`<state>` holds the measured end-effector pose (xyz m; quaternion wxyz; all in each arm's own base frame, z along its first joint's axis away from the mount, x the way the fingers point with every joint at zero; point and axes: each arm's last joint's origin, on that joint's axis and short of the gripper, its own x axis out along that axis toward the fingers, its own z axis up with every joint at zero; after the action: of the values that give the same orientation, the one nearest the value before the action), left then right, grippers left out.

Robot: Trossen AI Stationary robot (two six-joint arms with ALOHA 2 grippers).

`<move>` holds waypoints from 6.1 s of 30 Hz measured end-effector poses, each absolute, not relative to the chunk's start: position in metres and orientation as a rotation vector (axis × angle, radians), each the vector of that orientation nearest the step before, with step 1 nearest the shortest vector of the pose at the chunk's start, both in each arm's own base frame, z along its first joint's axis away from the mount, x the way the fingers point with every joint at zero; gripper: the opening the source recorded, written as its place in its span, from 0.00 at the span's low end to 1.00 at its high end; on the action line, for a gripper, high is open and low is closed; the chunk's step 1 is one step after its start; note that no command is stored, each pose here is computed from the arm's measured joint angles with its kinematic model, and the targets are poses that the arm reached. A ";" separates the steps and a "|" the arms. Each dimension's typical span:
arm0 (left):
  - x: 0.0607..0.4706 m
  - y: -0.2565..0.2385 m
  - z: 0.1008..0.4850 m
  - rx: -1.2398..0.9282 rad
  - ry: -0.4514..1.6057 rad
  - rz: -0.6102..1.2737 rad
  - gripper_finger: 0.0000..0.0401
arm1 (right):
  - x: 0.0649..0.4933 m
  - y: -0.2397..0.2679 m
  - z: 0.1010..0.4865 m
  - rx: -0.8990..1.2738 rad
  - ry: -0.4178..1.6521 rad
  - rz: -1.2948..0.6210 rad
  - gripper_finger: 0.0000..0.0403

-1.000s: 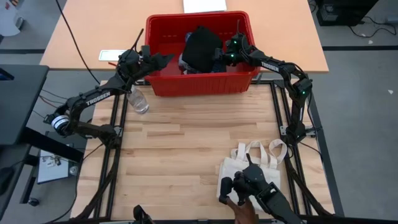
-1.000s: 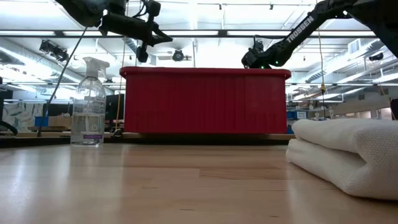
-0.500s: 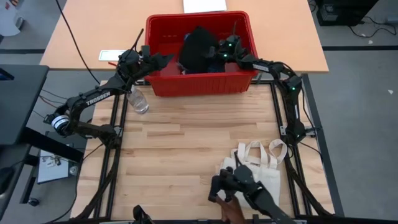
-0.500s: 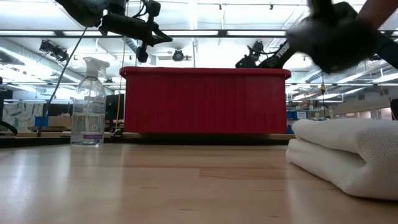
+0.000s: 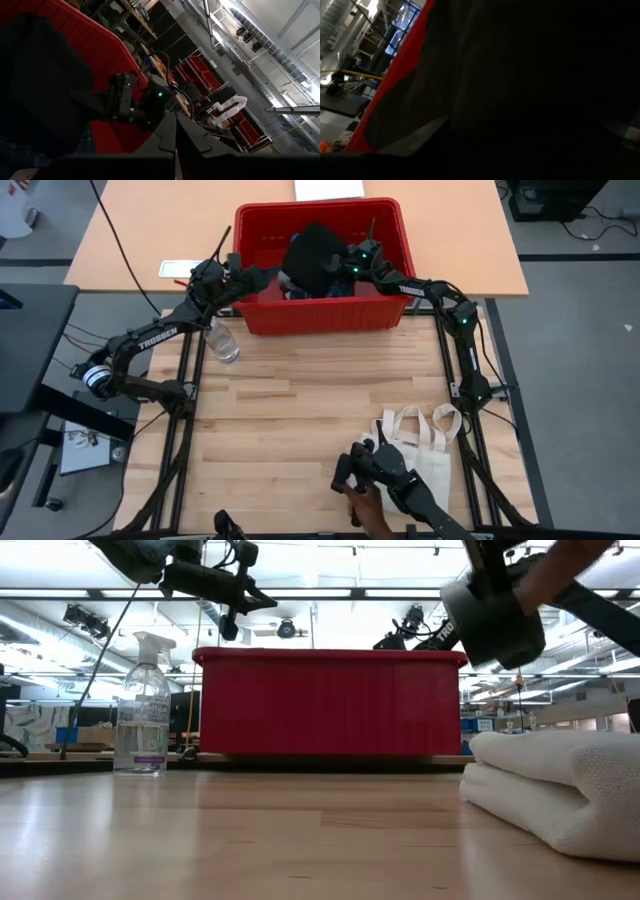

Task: Fold laundry
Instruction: Remove the black shirt from the red bin, then remove the blue checkered shirt from the red bin

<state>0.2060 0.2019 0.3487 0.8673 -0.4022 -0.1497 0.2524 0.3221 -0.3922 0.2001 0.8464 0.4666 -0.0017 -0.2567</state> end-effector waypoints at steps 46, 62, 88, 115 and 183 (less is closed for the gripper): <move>0.119 0.186 0.402 -0.432 -0.429 0.659 0.02 | 0.288 -0.299 0.387 0.833 -0.014 0.132 0.18; 0.073 0.109 0.385 -0.403 -0.088 1.119 0.02 | 0.388 -0.144 0.375 0.954 0.246 0.318 0.18; 0.059 0.076 0.387 -0.497 -0.135 1.006 0.02 | 0.517 -0.044 0.172 1.103 0.347 0.343 0.21; 0.061 0.074 0.387 -0.519 -0.117 0.908 0.02 | 0.483 -0.047 0.146 1.216 0.907 -0.014 0.80; 0.280 0.386 0.321 -0.988 0.023 0.652 0.33 | 0.251 -0.308 0.381 0.384 0.136 -0.479 0.80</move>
<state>0.2804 0.3861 0.3214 0.8297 -0.4658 0.0108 0.3074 0.2512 -0.3076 0.3810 0.9510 0.1888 0.0668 -0.2354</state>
